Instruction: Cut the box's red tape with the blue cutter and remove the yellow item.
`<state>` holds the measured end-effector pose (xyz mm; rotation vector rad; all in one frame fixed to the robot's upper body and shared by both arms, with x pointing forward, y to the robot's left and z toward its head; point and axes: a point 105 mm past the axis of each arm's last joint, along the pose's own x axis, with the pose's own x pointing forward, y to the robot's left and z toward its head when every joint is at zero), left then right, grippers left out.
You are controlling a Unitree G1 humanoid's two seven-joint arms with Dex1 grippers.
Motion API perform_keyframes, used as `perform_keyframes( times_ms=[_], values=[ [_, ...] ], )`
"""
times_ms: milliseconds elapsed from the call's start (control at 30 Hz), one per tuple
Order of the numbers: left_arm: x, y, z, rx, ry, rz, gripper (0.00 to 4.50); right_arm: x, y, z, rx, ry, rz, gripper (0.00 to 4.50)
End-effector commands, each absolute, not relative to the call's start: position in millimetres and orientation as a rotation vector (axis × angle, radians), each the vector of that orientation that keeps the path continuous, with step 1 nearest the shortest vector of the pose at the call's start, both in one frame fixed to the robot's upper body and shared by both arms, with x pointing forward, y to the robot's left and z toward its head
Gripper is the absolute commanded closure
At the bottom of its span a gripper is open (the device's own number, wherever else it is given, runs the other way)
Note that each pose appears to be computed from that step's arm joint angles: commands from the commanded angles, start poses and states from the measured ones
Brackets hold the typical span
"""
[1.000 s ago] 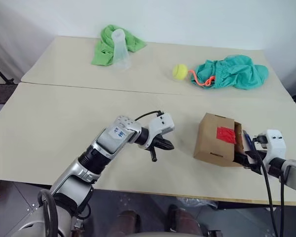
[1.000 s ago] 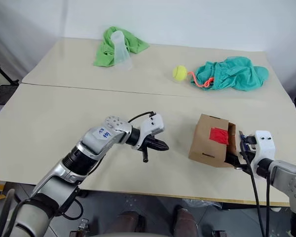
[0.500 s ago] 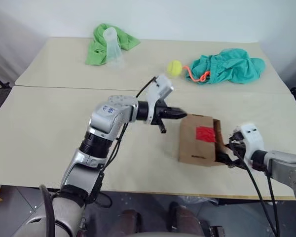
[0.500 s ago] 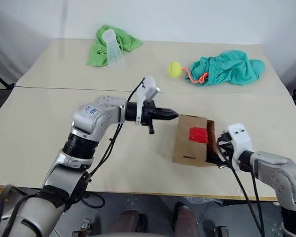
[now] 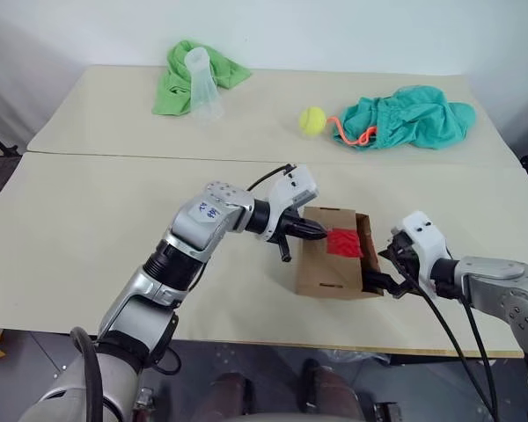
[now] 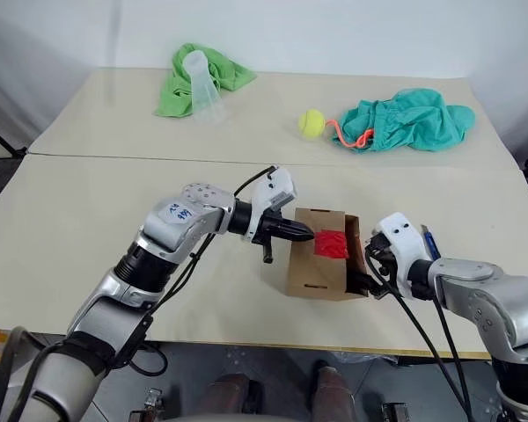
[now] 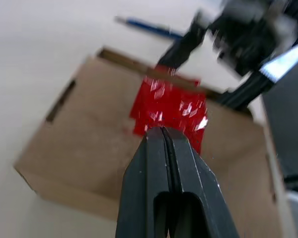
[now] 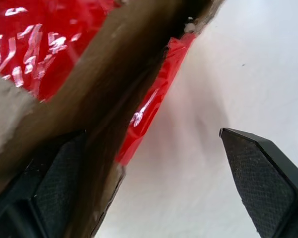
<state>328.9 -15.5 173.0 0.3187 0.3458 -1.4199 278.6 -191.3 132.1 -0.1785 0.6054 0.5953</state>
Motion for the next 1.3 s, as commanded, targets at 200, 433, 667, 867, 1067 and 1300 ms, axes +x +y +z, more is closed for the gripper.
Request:
perform_keyframes(
  times_ms=[200,433,667,867,1067,1300],
  values=[
    [332,-14,154,0.557,0.329,-1.424,4.5,270,-187,139,-0.189,0.59,0.597,0.05],
    [328,-15,140,0.636,0.339,-1.482,4.5,262,-204,122,-0.104,0.71,0.499,0.05],
    [323,-15,136,0.649,0.343,-1.508,4.5,259,-222,113,0.028,0.791,0.396,0.05],
    [317,-11,130,0.645,0.357,-1.516,4.5,256,-238,106,-0.015,0.853,0.332,0.05],
    [313,-9,128,0.631,0.365,-1.509,4.5,251,-241,105,-0.176,0.89,0.34,0.05],
    [313,-8,128,0.621,0.371,-1.498,4.5,258,-237,111,-0.331,0.88,0.357,0.05]
  ],
)
